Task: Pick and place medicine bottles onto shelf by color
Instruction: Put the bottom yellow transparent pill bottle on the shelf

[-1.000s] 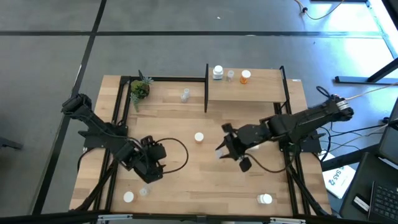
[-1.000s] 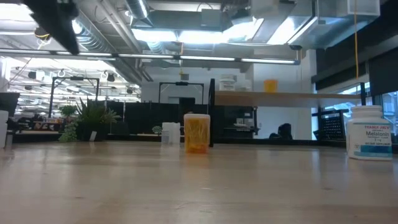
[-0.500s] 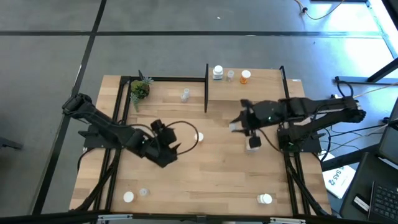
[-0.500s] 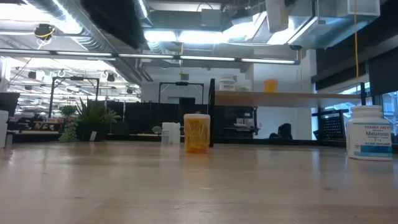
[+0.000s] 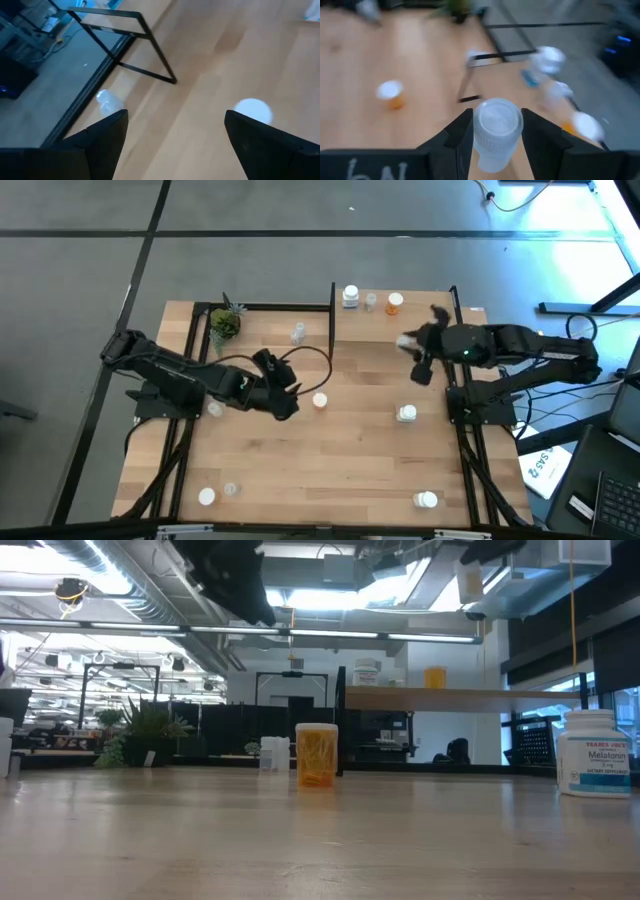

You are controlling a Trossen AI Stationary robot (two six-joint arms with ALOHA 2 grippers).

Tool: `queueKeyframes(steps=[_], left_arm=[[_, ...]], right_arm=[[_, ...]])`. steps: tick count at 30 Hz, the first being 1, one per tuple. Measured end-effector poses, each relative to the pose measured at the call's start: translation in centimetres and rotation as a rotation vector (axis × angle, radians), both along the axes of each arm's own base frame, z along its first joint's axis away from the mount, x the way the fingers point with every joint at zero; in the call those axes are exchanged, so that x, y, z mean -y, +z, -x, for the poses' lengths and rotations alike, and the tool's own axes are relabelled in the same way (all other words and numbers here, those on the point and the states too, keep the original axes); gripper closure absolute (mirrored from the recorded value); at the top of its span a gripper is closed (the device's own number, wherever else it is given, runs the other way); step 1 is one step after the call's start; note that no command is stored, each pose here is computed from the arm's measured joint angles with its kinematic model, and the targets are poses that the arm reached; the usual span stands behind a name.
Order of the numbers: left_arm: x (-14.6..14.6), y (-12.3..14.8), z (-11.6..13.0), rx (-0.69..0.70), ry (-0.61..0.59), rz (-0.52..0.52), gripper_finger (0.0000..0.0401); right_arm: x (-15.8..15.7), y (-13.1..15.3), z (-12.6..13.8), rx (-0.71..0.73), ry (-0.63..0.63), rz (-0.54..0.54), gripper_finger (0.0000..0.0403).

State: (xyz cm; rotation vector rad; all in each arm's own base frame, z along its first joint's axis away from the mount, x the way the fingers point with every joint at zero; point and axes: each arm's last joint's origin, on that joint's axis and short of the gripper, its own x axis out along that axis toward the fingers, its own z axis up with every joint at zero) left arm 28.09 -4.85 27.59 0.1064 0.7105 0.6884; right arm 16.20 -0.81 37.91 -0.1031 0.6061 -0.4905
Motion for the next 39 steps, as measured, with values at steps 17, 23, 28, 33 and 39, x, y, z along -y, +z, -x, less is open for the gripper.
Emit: queueKeyframes(steps=[17,23,28,33,39], left_arm=[[-3.7,0.0,-0.4,-0.058,0.079,-0.045,0.0074],[-4.8,-0.1,-0.5,-0.069,0.095,-0.024,0.0074],[-5.5,-0.1,-0.5,-0.072,0.097,0.010,0.0074],[-5.6,-0.1,-0.5,-0.072,0.099,0.012,0.0074],[-5.5,-0.1,-0.5,-0.086,0.082,0.001,0.0074]], right_arm=[[3.2,-1.1,2.2,0.188,-0.805,0.027,0.0256],[4.7,-1.4,2.1,0.222,-0.928,-0.024,0.0256],[6.0,-1.9,1.5,0.233,-1.021,-0.044,0.0256],[7.2,-2.9,0.3,0.242,-1.108,-0.083,0.0256],[8.9,-4.5,-1.6,0.167,-1.168,-0.051,0.0256]])
